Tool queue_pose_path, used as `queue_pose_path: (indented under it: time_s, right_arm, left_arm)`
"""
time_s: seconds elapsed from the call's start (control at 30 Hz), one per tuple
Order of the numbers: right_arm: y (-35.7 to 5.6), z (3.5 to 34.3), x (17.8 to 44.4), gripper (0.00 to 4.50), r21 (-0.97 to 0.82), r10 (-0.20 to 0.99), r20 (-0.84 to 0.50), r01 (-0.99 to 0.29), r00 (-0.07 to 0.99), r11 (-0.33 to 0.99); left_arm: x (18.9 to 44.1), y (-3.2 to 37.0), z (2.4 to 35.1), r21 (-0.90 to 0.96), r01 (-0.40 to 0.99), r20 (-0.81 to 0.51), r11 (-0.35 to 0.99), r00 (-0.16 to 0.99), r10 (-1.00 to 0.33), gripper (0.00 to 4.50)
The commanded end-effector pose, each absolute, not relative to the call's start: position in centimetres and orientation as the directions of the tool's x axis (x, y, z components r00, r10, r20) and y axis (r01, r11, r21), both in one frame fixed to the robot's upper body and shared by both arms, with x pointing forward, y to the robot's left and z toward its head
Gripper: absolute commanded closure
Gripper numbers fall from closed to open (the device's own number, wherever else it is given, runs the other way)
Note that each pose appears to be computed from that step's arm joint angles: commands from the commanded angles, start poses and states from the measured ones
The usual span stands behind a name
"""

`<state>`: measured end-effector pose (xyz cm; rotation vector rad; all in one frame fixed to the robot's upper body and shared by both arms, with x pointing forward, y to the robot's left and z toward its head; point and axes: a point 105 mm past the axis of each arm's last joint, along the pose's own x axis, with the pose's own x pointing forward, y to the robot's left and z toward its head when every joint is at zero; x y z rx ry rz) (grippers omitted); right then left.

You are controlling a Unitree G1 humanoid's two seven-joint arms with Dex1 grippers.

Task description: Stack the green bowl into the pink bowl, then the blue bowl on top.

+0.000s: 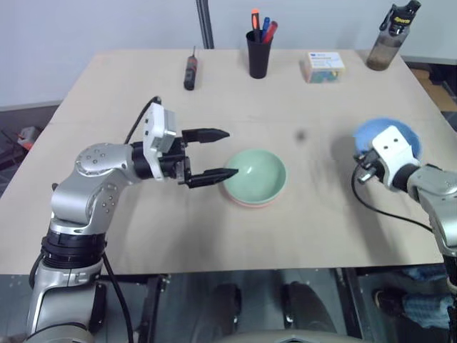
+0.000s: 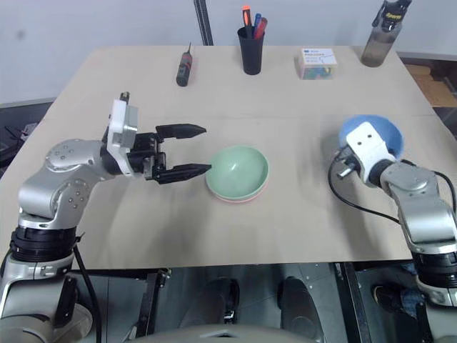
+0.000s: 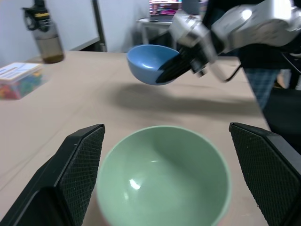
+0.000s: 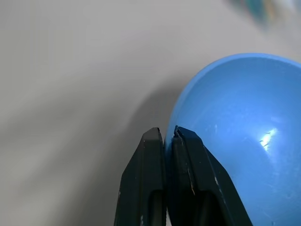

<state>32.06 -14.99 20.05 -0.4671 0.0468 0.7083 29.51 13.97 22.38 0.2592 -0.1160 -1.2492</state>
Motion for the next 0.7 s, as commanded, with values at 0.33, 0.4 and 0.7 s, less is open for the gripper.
queue_pose_path:
  time_s: [0.33, 0.4, 0.7]
  right_arm:
    - [-2.8, 21.1, 26.7, 3.72, -0.306, 0.967, -0.182, -0.945, 0.181, 0.119]
    - [-2.7, 20.5, 26.6, 3.08, -0.292, 0.968, -0.196, -0.952, 0.158, 0.096]
    - [-7.7, 23.0, 28.1, 1.46, -0.416, 0.909, -0.087, -0.844, 0.407, 0.338]
  left_arm:
    - [28.6, 17.7, 22.3, 0.29, 0.877, -0.093, 0.383, 0.424, -0.901, 0.0]
    - [28.3, 17.6, 22.2, 0.305, 0.871, -0.1, 0.385, 0.432, -0.896, 0.0]
    - [27.9, 18.0, 20.9, 0.291, 0.826, -0.103, 0.482, 0.528, -0.843, 0.0]
